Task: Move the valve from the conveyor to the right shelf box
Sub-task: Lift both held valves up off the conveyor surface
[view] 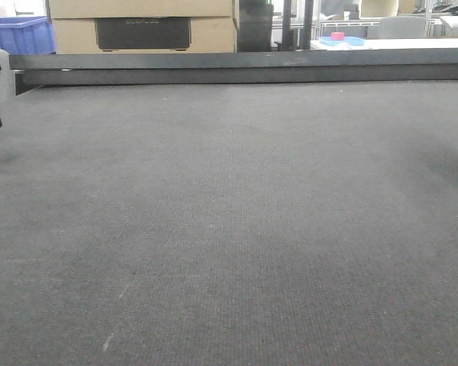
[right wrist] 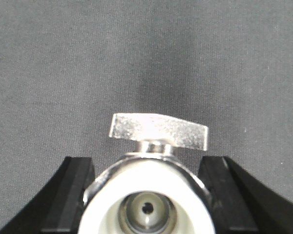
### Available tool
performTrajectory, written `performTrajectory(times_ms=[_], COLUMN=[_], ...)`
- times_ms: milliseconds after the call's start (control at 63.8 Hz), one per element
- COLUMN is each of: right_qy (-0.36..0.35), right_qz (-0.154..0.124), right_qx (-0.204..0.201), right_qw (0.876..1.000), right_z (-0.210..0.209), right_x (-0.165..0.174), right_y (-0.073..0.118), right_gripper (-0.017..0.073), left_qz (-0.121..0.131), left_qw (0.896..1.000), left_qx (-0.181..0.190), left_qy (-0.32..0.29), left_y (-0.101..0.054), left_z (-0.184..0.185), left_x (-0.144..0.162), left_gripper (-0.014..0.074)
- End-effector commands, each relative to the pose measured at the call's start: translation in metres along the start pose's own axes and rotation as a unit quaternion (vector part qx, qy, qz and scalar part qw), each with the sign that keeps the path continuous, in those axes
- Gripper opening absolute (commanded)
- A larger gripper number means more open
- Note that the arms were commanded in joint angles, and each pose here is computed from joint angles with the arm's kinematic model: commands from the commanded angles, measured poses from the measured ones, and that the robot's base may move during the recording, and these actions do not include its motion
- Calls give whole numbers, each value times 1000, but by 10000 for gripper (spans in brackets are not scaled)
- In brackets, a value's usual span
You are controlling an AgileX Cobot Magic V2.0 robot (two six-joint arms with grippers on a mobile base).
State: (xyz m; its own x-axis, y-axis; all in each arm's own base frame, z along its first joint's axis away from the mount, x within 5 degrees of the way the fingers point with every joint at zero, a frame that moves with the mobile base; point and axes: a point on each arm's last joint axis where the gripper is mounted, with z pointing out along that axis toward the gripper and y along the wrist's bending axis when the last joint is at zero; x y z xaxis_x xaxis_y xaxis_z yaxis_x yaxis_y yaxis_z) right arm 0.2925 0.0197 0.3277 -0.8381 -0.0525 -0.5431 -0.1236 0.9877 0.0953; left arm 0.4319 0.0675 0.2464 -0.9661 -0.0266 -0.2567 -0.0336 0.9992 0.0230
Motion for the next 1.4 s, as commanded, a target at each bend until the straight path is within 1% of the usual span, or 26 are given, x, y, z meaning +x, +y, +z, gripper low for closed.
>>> performTrajectory(times_ms=[0,78,172,235,282,329,439,486,502,517,549,627,721,846,909,1019,1144,1238,1379], right_qy=[-32,-32,-32,-32,-32,-32,-32,-32,-32,-33,-33,-36,-36,-36,-38,-40,-51,-59,-67], right_qz=[-3,-3,-3,-3,-3,-3,-3,-3,-3,-3,-3,-3,-3,-3,-2,-1,0,1,1], right_qx=[3,3,3,3,3,3,3,3,3,3,3,4,4,3,4,5,8,10,11], right_qw=[999,999,999,999,999,999,999,999,999,999,999,999,999,999,999,999,999,998,998], right_z=[-8,-8,-8,-8,-8,-8,-8,-8,-8,-8,-8,-8,-8,-8,-9,-9,-13,-16,-23], right_x=[-5,-5,-5,-5,-5,-5,-5,-5,-5,-5,-5,-5,-5,-4,-1,8,22,35,58], right_y=[0,0,0,0,0,0,0,0,0,0,0,0,0,0,0,0,1,1,3], right_gripper=[-153,-153,-153,-153,-153,-153,-153,-153,-153,-153,-153,-153,-153,-153,-153,-153,-153,-153,-153], left_qz=[-7,-7,-7,-7,-7,-7,-7,-7,-7,-7,-8,-13,-18,-19,-21,-26,-29,-24,-9], left_qw=[1000,1000,1000,1000,1000,1000,1000,1000,1000,1000,1000,1000,999,999,997,994,990,985,971], left_qx=[5,5,5,4,4,4,4,4,4,4,6,17,30,34,34,36,35,31,31], left_qy=[17,17,15,11,7,6,5,5,5,4,5,1,-13,-38,-60,-97,-134,-170,-236], left_y=[-1,-1,0,0,0,0,0,0,0,0,-1,-3,-6,-8,-10,-14,-21,-27,-40], left_z=[8,9,8,8,8,8,8,8,8,7,6,-1,-20,-49,-65,-83,-97,-110,-137], left_x=[0,0,0,-1,-2,-2,-2,-2,-2,-2,-2,-1,1,8,16,39,77,102,137], left_gripper=[588,583,552,503,450,367,144,43,-6,-24,-106,-111,-111,-111,-111,-111,-111,-111,-111])
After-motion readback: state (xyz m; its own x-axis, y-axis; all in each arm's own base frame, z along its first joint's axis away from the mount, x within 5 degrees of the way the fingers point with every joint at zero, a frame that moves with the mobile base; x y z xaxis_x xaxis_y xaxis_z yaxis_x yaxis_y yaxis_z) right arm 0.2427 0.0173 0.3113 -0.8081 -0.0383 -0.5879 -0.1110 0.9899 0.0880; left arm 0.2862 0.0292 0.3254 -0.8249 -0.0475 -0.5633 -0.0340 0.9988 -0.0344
